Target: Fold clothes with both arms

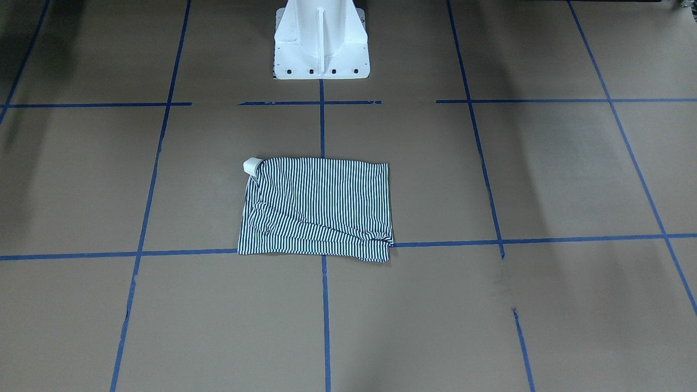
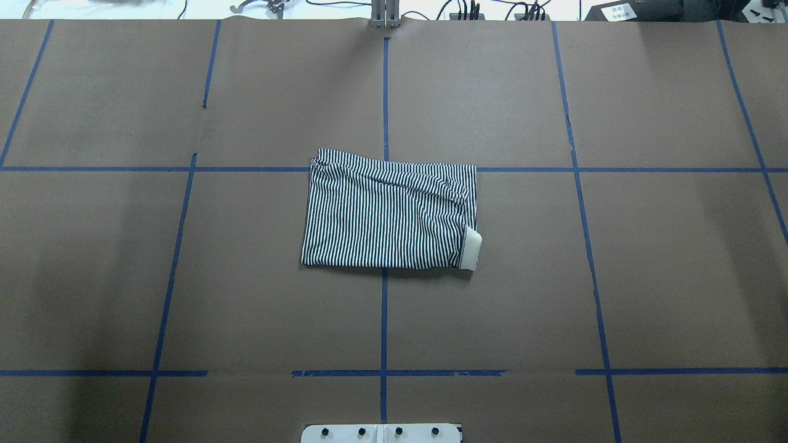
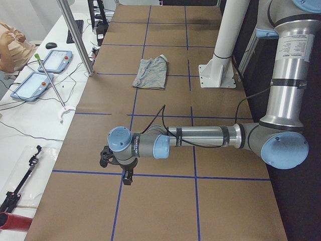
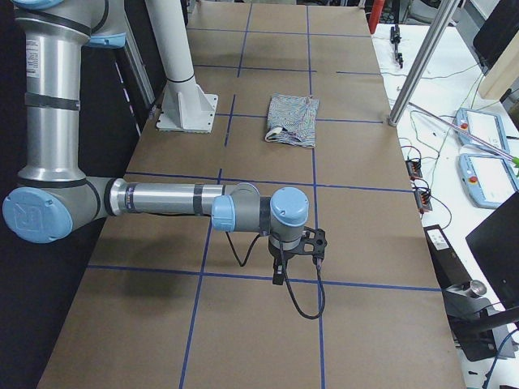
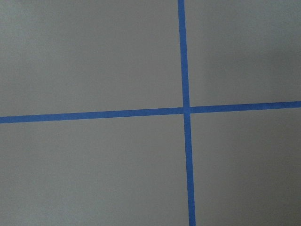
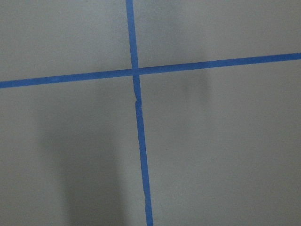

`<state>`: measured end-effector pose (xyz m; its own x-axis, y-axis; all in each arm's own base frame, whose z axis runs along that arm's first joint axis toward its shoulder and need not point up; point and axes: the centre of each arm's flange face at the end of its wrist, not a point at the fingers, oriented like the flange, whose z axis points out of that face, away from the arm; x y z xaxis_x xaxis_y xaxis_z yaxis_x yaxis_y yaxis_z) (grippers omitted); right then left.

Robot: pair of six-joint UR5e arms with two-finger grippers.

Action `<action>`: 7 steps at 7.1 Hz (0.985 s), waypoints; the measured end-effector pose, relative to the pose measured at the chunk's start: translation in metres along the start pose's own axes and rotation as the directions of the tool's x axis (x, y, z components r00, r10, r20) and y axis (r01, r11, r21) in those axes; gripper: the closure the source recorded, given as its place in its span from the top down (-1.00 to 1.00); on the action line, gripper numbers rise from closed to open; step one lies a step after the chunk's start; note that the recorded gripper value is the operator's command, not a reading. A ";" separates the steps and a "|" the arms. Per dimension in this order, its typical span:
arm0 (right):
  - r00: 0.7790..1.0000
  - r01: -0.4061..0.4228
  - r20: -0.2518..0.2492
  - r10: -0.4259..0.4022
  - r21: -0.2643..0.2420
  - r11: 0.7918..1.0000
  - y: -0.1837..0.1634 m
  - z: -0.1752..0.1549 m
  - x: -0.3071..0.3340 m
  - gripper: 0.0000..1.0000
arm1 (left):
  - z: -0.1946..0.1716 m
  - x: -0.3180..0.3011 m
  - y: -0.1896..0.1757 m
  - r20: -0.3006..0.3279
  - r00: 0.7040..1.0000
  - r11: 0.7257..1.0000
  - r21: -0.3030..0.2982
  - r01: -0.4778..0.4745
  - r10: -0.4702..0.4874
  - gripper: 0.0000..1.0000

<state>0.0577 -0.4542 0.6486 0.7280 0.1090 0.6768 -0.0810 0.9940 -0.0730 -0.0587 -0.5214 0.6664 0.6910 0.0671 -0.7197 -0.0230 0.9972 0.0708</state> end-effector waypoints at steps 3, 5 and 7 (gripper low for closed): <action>1.000 0.003 0.000 -0.003 -0.001 1.000 0.000 0.000 -0.001 1.00 | -0.001 0.003 -0.002 0.004 1.000 0.999 0.027 -0.028 0.028 1.00; 1.000 0.007 0.000 -0.007 -0.002 1.000 0.000 0.001 -0.001 1.00 | -0.001 0.003 -0.001 0.005 1.000 0.999 0.028 -0.029 0.029 1.00; 1.000 0.009 0.002 -0.009 -0.003 1.000 0.000 0.001 -0.002 1.00 | -0.001 0.002 -0.001 0.006 1.000 0.999 0.027 -0.029 0.029 1.00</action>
<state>0.0551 -0.4550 0.6480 0.7274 0.1000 0.6789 -0.0721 0.9950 -0.0692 -0.0575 -0.5225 0.6640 0.6943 0.0956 -0.7133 -0.0233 0.9936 0.1105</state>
